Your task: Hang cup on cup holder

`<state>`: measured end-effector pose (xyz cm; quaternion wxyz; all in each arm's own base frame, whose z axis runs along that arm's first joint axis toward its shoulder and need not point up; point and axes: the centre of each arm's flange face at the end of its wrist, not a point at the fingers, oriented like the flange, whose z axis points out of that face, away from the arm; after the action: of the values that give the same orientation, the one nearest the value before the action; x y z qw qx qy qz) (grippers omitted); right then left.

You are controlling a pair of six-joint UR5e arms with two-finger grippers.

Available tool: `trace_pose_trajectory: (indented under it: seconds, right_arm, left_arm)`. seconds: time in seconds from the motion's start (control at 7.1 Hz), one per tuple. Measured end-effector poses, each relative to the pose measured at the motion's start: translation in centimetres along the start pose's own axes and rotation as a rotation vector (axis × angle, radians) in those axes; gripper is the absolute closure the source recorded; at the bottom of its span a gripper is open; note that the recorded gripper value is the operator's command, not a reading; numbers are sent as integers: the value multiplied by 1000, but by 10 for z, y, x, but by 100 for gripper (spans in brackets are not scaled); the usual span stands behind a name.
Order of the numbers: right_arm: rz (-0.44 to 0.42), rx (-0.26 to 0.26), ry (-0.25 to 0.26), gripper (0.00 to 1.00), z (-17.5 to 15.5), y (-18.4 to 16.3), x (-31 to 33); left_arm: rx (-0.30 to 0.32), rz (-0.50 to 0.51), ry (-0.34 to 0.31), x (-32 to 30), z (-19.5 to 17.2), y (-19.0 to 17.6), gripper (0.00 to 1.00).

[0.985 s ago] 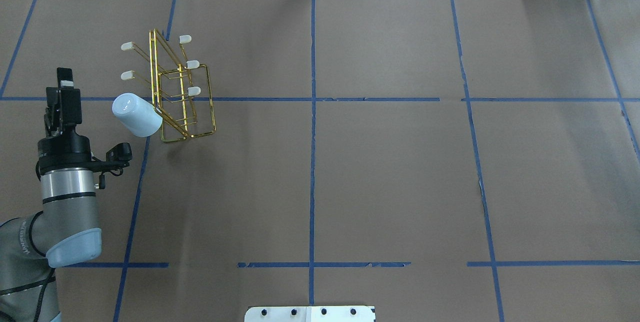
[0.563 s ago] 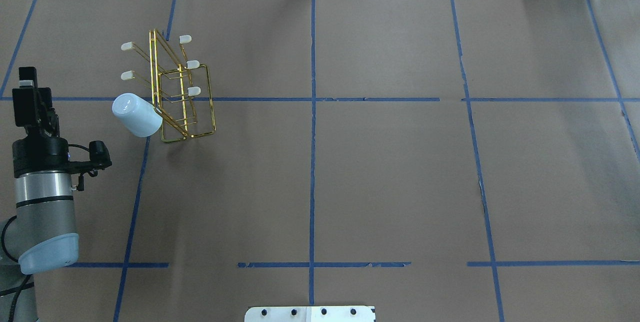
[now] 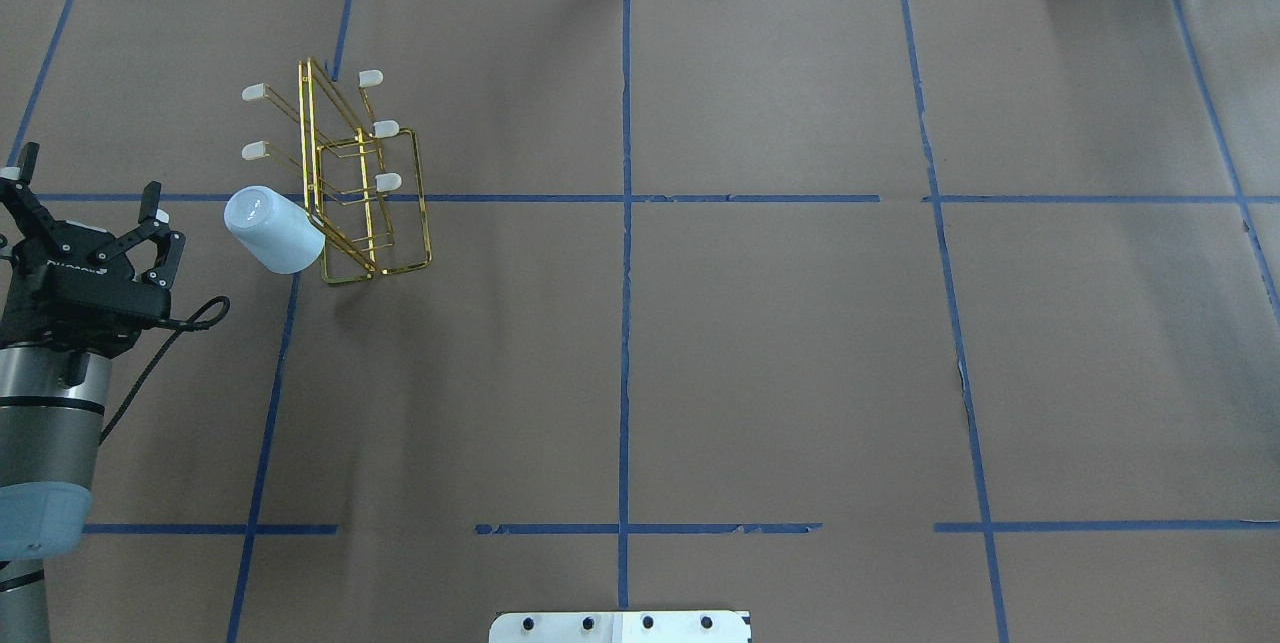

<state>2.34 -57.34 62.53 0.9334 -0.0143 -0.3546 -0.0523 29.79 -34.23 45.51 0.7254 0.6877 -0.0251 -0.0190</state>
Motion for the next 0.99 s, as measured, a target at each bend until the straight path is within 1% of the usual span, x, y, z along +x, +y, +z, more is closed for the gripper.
trace_pose_trajectory:
  seconds: [0.14,0.28,0.42,0.56,0.7,0.84,0.99]
  right_arm:
    - [0,0,0,0,0,0,0]
    - [0,0,0,0,0,0,0]
    - [0,0,0,0,0,0,0]
    - [0,0,0,0,0,0,0]
    - [0,0,0,0,0,0,0]
    - [0,0,0,0,0,0,0]
    - [0,0,0,0,0,0,0]
  left_arm:
    - [18,-286,34,-6,-3,-4,0]
    - [31,-566,106,-12,-7,-9,0]
    - [41,-781,190,-17,-10,-14,0]
    - [35,-919,271,-20,-13,-16,0]
    - [4,-963,367,-22,-14,-12,0]
    - [-39,-943,463,-27,-9,-5,0]
    - [-83,-903,542,-37,5,-2,0]
